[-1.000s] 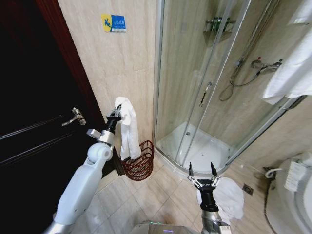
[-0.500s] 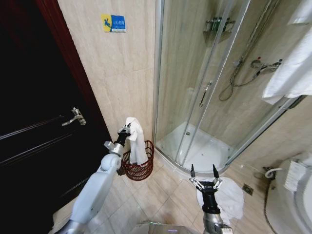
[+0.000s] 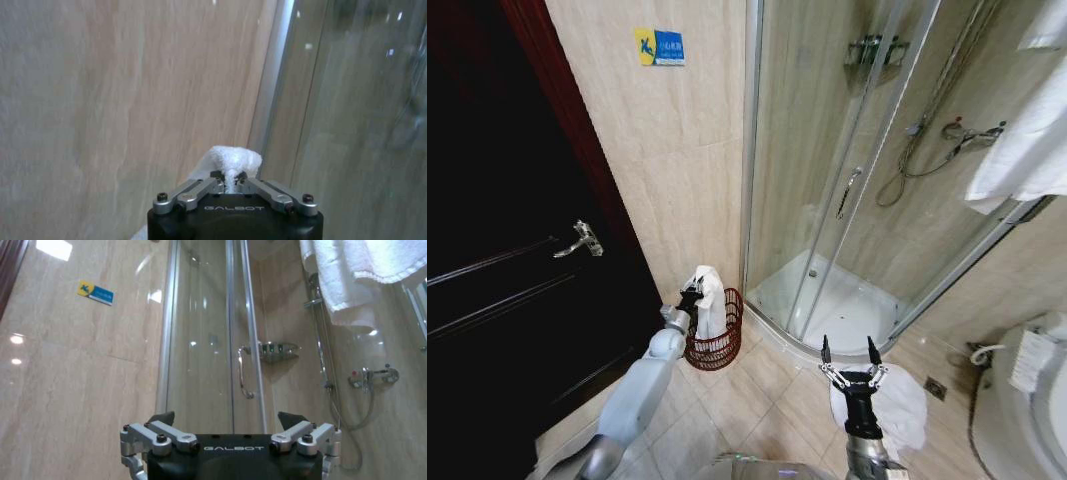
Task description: Discard the used towel into the hamper.
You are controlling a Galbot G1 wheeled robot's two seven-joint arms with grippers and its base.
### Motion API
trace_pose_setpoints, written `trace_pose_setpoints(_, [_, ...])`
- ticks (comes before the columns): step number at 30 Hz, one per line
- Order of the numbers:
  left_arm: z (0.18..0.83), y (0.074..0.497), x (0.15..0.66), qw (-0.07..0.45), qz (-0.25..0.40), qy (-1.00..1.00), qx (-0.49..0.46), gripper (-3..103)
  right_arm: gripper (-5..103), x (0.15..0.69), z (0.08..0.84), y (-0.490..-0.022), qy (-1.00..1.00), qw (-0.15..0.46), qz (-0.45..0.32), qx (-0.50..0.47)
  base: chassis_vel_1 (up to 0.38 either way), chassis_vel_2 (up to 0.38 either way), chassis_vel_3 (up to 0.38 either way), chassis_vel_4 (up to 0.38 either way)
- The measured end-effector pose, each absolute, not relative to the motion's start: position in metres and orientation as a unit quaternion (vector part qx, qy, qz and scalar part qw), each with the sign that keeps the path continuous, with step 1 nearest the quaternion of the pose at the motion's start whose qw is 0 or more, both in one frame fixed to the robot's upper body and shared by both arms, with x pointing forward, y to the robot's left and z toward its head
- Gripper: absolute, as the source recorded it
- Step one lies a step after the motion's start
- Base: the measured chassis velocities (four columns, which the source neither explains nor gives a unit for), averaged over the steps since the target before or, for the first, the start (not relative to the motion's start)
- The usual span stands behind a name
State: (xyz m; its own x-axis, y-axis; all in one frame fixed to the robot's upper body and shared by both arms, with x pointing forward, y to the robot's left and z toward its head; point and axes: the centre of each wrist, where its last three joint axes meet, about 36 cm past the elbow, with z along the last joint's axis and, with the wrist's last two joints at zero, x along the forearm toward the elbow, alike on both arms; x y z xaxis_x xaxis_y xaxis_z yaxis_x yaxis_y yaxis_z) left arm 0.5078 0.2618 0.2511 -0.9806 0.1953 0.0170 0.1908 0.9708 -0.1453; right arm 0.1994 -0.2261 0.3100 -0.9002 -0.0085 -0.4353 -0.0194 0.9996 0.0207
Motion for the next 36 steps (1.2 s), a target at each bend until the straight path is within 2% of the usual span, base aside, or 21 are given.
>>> trace_pose_setpoints(10, [0.200,0.271,0.516,0.077,0.013,-0.992,-0.096,5,100,0.208,0.315,-0.233,0.971,0.236,-0.003,0.028,0.000,0.000,0.000,0.000])
trace_pose_setpoints(19, [0.165,0.266,0.511,0.107,-0.012,-0.988,-0.109,5,100,0.209,0.329,-0.235,0.967,0.251,-0.006,0.035,0.000,0.000,0.000,0.000])
trace_pose_setpoints(36, [0.149,0.260,0.507,0.111,-0.013,-0.989,-0.100,5,100,0.204,0.338,-0.235,0.966,0.256,0.001,0.028,-0.015,0.011,0.014,-0.017])
